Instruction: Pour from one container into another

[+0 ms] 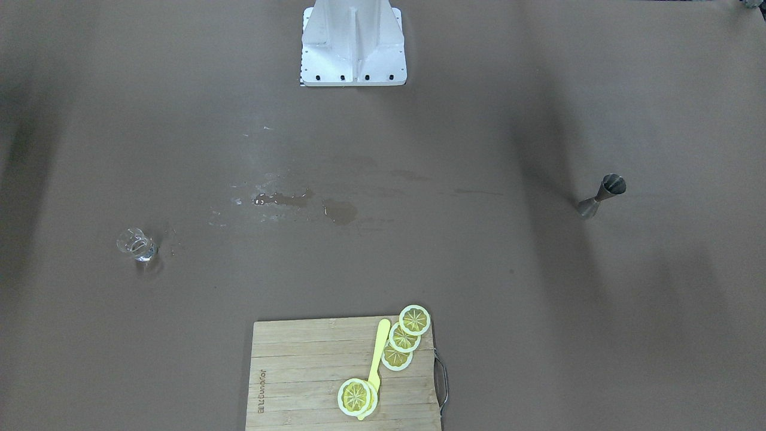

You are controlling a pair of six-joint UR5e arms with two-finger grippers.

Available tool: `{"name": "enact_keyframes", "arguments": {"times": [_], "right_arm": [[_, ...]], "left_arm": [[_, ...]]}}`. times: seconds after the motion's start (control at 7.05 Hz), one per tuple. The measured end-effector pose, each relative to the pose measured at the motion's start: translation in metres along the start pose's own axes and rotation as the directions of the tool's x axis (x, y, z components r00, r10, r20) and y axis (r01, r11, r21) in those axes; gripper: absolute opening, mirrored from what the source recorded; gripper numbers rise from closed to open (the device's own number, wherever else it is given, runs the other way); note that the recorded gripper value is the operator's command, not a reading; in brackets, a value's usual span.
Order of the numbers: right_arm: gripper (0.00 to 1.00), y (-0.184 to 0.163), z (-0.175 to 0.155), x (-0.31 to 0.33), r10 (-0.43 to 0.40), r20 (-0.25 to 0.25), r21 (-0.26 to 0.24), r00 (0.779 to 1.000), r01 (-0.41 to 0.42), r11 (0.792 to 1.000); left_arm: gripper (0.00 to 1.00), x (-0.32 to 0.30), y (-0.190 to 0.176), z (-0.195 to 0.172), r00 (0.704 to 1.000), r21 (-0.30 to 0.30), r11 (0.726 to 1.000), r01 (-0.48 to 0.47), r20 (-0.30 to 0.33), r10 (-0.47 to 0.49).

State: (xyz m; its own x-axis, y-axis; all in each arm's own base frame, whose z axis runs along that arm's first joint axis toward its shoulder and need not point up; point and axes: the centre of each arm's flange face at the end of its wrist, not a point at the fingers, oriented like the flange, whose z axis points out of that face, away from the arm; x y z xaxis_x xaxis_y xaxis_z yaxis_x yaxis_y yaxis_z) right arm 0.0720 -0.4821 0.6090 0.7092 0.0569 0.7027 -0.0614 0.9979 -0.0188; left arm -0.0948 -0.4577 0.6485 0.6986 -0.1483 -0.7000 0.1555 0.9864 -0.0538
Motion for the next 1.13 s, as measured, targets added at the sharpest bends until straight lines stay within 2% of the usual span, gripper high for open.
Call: {"name": "enact_keyframes", "arguments": {"times": [1.13], "right_arm": [[1.00,0.0036,0.0025,0.0028,-0.006,-0.002,-0.005,1.000,0.006,1.000]], "left_arm": [[0.99,-0.0015,-0.0015,0.0017,1.000,-0.003,1.000,0.002,0.001,-0.002]]}}
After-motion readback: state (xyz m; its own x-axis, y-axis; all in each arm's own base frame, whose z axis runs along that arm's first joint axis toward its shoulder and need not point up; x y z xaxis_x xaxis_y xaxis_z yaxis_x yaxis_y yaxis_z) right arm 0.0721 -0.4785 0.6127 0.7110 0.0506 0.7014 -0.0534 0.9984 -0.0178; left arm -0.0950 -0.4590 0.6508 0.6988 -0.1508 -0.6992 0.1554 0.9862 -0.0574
